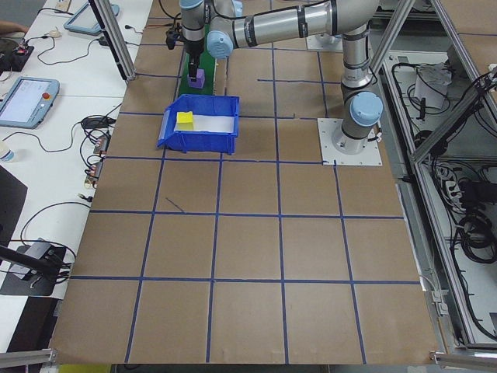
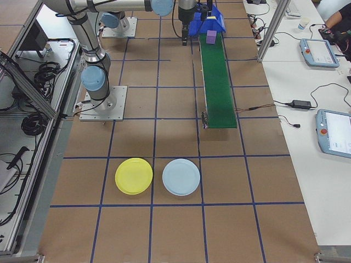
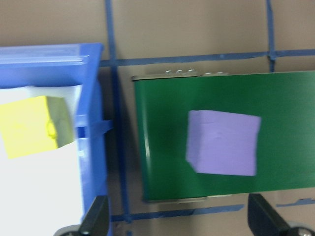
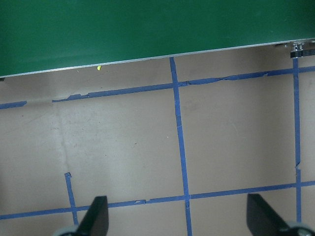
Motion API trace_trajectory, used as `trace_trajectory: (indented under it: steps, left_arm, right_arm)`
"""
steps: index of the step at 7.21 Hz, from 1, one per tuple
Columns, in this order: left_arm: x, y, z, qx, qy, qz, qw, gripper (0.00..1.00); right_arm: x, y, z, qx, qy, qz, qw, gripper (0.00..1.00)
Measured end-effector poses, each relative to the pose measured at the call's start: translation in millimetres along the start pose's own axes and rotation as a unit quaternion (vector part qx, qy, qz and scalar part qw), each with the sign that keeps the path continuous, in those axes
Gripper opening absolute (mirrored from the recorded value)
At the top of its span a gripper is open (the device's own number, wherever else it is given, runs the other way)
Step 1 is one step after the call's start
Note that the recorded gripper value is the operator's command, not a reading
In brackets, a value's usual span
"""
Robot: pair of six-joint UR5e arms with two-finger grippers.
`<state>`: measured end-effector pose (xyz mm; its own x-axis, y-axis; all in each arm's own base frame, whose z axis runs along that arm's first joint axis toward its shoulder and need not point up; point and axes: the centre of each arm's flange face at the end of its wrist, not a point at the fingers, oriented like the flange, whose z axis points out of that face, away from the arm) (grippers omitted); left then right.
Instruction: Move block left to right into plate
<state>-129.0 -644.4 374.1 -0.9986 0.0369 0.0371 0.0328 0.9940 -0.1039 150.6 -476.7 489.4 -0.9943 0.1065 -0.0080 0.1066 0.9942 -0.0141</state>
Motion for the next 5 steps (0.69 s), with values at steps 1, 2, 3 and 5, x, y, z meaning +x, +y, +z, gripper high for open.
trace_trajectory:
  steps: [1, 2, 3, 5]
  left_arm:
    - [-28, -8, 8, -0.002, -0.003, 0.001, 1.000, 1.00]
    - [-50, -19, 24, 0.007, -0.006, 0.000, 1.000, 1.00]
    - [-63, -33, 45, 0.023, -0.009, -0.003, 1.000, 1.00]
    - [-83, -54, 83, 0.045, -0.013, -0.012, 0.999, 0.99]
  right_arm:
    - [0, 0, 0, 0.000, 0.000, 0.000, 1.000, 1.00]
    - [0, 0, 0, 0.000, 0.000, 0.000, 1.000, 1.00]
    - [1, 0, 0, 0.000, 0.001, 0.000, 1.000, 1.00]
    - [1, 0, 0, 0.000, 0.001, 0.000, 1.000, 1.00]
